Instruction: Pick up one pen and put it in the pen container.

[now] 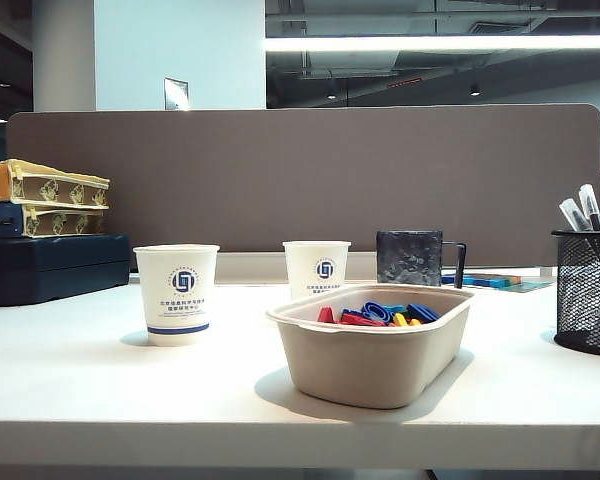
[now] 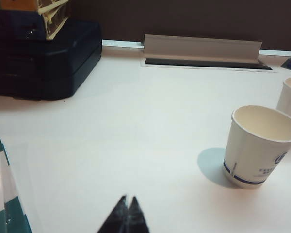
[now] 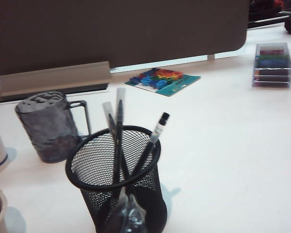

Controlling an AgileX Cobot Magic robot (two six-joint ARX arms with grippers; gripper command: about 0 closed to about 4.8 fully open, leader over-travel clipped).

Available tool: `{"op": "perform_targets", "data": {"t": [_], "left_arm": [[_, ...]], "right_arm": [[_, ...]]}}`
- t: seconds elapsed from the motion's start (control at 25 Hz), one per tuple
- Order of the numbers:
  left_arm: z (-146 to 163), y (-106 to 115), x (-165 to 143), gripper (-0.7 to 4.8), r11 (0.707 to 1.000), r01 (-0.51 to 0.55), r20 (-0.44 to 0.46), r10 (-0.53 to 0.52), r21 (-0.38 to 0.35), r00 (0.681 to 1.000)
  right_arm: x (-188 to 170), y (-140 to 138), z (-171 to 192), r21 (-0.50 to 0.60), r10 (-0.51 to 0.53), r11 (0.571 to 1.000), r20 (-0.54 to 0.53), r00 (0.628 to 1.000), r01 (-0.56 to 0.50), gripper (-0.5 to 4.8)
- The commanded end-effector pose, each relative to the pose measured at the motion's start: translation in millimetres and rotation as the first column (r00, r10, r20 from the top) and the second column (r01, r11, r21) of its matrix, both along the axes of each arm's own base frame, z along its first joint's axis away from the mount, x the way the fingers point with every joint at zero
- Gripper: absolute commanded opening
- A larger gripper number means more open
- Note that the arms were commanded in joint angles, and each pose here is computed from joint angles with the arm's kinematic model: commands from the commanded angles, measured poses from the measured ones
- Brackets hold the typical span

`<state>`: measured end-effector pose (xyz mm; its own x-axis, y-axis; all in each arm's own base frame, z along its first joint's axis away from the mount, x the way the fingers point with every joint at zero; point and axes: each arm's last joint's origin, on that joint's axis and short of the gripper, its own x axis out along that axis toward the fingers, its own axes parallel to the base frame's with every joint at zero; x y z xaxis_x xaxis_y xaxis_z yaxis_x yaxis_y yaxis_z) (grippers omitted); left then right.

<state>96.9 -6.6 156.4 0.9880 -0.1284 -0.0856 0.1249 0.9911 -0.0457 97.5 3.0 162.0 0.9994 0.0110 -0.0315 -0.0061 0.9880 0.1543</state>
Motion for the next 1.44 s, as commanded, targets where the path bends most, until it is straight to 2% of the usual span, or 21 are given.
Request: {"op": "perform_targets", "data": {"t": [0.04, 0.48, 0.64, 0.76, 1.44], "left_arm": [[2.1, 0.0, -0.1, -0.05, 1.000, 0.003, 0.012, -0.003, 0.003, 1.000], [2.1, 0.0, -0.2, -0.05, 1.000, 0.004, 0.012, -0.004, 0.003, 1.000], [2.1, 0.0, -0.1, -0.05, 1.000, 0.004, 0.012, -0.004, 0.003, 1.000], [2.1, 0.0, -0.2, -0.05, 1.000, 0.004, 0.012, -0.004, 0.003, 1.000], [2.1, 0.0, -0.2, -0.05, 1.000, 0.004, 0.012, -0.004, 0.003, 1.000]], "right_arm": [[-0.1, -0.6, 0.3, -0.002, -0.022, 1.000, 0.018, 1.000, 0.022, -0.01], [-0.1, -0.5, 0.2, -0.004, -0.017, 1.000, 0.016, 1.000, 0.017, -0.01], [-0.2, 1.0, 6.0, -0.107, 0.038, 0.994, 0.077, 0.996, -0.029, -0.01], [-0.4, 0.6, 9.3, -0.107, 0.030, 0.994, 0.111, 0.993, -0.018, -0.01], [-0.4, 0.0, 9.0, -0.107, 0.024, 0.994, 0.108, 0.994, -0.012, -0.01]]}}
